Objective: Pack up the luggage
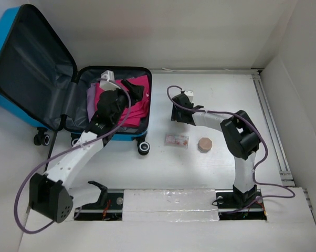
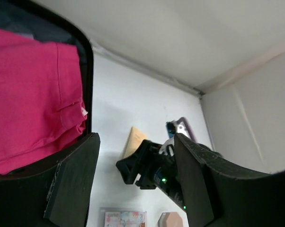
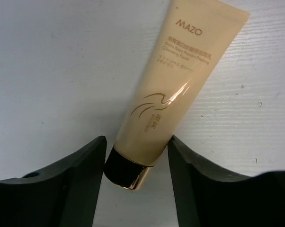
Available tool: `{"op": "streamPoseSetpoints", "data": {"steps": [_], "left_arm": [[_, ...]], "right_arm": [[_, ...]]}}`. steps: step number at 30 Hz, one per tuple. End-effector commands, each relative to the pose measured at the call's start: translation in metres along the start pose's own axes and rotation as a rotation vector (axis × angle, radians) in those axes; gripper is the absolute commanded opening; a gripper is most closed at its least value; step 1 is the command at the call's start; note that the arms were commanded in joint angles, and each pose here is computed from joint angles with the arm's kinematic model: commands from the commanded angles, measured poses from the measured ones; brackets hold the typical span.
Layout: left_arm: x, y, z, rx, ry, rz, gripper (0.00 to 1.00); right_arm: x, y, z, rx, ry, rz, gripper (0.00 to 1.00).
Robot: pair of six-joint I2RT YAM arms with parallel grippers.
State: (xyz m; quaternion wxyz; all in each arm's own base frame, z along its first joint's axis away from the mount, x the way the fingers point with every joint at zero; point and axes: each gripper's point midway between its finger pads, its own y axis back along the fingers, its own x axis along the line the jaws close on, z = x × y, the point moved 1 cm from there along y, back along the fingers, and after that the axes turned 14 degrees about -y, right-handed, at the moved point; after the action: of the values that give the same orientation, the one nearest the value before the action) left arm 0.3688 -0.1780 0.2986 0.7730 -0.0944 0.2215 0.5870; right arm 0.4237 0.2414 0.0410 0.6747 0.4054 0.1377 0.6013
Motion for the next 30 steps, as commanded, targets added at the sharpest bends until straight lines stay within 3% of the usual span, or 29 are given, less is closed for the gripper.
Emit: {"op": "streamPoseSetpoints", "data": {"steps": [1,2,5,8,14,17,21,27,29,30], "left_arm": [[-0.015,0.029,0.021,-0.117,-0.012,-0.040,0.60],[-0.016,0.033,0.015,-0.113,-0.022,-0.040,0.60],[-0.009,0.047,-0.003,-0.089,-0.027,-0.052,0.60],[-0.011,0.055,-0.013,-0.072,-0.020,-0.079,0.60],[-0.026,0.072,0.015,-0.131,0.004,-0.134,0.60],[-0.034,0.074,0.021,-0.136,0.005,-0.166,0.61],[-0.041,0.089,0.031,-0.163,0.032,-0.212,0.61],[-0.051,0.121,0.078,-0.280,0.044,-0.234,0.63],[-0.051,0.125,0.084,-0.293,0.048,-0.227,0.64],[-0.051,0.125,0.084,-0.293,0.048,-0.227,0.64]], "right_arm": [[0.002,0.001,0.004,-0.007,0.028,-0.017,0.60],[-0.002,0.005,0.003,-0.005,0.029,-0.019,0.51],[-0.020,0.010,-0.003,-0.020,0.019,-0.061,0.51],[-0.027,0.018,-0.001,-0.046,0.014,-0.065,0.41],[-0.011,0.061,0.022,-0.195,0.052,-0.036,0.40],[0.001,0.078,0.031,-0.204,0.078,0.017,0.38],[0.053,0.127,0.030,-0.223,0.148,0.196,0.38],[0.184,0.215,0.037,-0.207,0.180,0.680,0.38],[0.224,0.240,0.046,-0.203,0.176,0.825,0.42],[0.235,0.222,0.035,-0.174,0.193,0.824,0.57]]}}
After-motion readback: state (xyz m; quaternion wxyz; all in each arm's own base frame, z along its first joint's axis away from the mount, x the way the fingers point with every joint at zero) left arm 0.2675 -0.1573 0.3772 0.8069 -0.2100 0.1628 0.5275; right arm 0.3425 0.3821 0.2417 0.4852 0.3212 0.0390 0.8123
